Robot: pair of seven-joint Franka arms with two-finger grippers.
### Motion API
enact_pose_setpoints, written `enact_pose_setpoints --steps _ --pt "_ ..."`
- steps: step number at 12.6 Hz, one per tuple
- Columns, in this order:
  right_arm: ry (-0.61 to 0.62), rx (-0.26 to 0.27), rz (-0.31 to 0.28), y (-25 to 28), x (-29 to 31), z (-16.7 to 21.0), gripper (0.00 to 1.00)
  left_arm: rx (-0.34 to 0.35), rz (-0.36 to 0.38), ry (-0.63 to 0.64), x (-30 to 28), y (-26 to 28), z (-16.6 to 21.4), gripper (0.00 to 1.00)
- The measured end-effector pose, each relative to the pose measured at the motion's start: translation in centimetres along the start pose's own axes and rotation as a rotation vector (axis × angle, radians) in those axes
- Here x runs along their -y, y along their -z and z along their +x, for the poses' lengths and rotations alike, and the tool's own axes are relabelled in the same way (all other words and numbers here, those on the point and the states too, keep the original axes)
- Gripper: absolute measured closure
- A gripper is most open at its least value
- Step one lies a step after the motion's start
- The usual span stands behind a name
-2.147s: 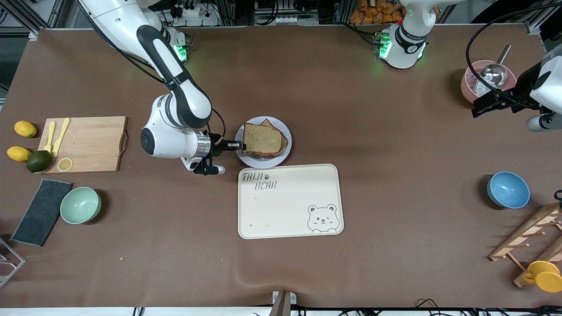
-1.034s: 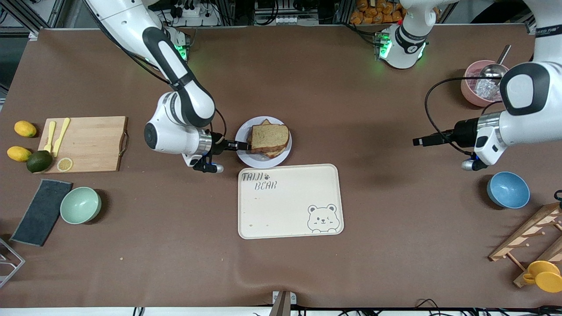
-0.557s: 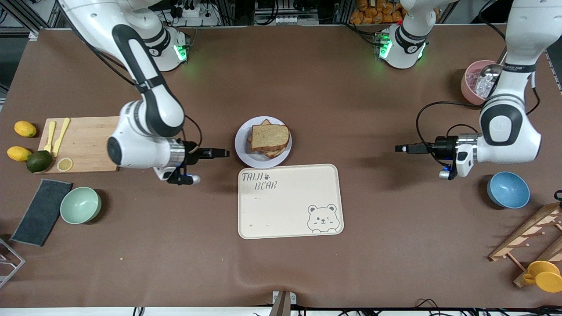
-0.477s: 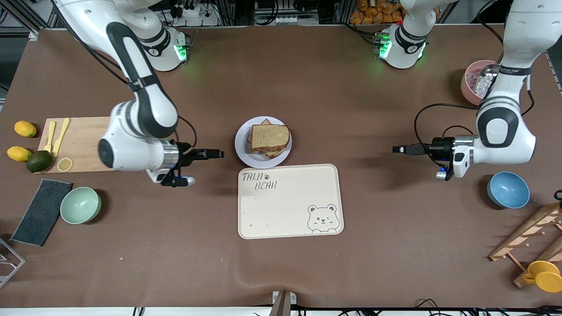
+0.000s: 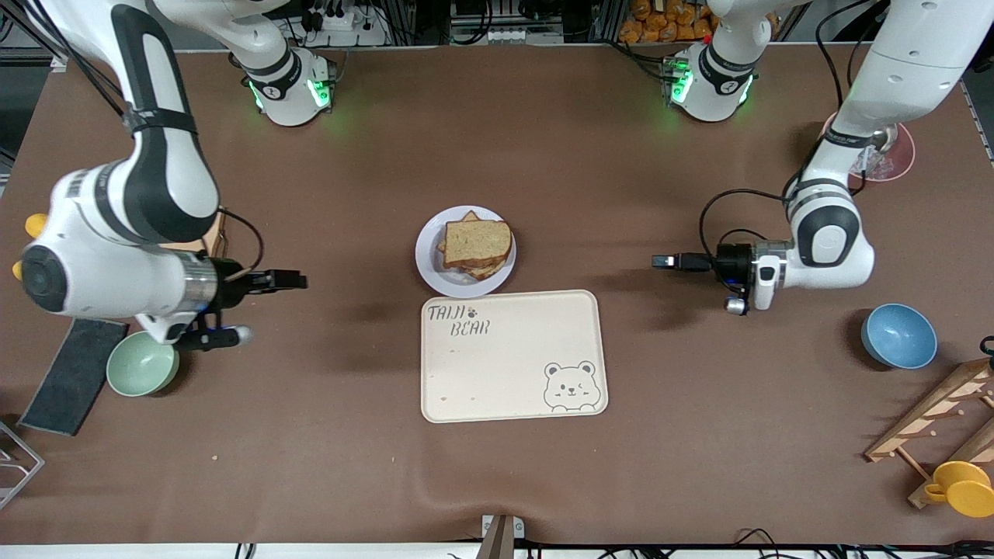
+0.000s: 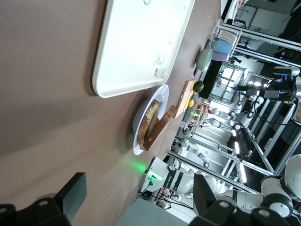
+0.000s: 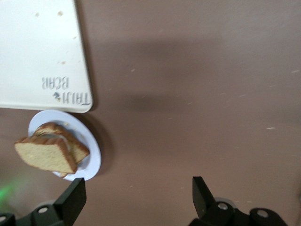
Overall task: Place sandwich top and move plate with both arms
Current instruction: 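Withdraw the right gripper while the left gripper approaches the plate rim, then grip the white plate rim with the left gripper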
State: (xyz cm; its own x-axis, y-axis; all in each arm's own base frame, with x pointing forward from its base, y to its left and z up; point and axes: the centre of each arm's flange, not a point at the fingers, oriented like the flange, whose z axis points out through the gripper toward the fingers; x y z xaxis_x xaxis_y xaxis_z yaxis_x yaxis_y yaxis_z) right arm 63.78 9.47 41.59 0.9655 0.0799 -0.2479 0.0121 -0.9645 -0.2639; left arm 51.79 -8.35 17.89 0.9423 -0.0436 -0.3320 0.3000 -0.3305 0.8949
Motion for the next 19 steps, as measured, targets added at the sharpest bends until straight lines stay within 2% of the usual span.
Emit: enact_pose_setpoints --steps 2,4,7,9,12,14,15,16,18,19 --pt "0.002 -0.034 -0.031 2.8 -2.4 0.1 0.00 -0.003 0.008 -0.021 -0.2 -1.9 0.0 0.00" --pt "0.011 -0.068 -0.019 6.4 -5.7 -0.9 0.00 -0.026 -0.031 -0.051 0.2 -4.2 -0.2 0.00" --pt "0.161 -0.142 -0.082 12.6 -10.5 -4.2 0.00 -0.076 -0.072 -0.069 2.3 -8.7 -0.7 0.00" --pt "0.237 -0.183 -0.097 15.4 -11.8 -6.2 0.00 -0.114 -0.085 -0.097 2.8 -12.7 -1.2 0.00" --pt "0.170 -0.211 -0.113 20.1 -9.1 -9.7 0.00 -0.152 -0.096 -0.162 4.3 -16.8 -2.1 0.00" --pt "0.121 -0.266 -0.144 25.0 -7.0 -13.8 0.00 -0.151 -0.102 -0.184 4.4 -17.7 -2.4 0.05" --pt "0.096 -0.268 -0.156 26.9 -6.2 -16.3 0.00 -0.146 -0.103 -0.188 4.3 -18.2 -2.6 0.13" --pt "0.069 -0.263 -0.170 28.2 -5.4 -18.8 0.00 -0.149 -0.107 -0.191 4.2 -18.9 -2.8 0.13" --pt "0.043 -0.294 -0.221 30.0 -2.8 -22.1 0.00 -0.162 -0.103 -0.220 3.9 -20.7 -3.4 0.32" --pt "0.026 -0.315 -0.233 30.2 -1.4 -22.7 0.00 -0.165 -0.098 -0.230 4.0 -21.4 -3.7 0.32"
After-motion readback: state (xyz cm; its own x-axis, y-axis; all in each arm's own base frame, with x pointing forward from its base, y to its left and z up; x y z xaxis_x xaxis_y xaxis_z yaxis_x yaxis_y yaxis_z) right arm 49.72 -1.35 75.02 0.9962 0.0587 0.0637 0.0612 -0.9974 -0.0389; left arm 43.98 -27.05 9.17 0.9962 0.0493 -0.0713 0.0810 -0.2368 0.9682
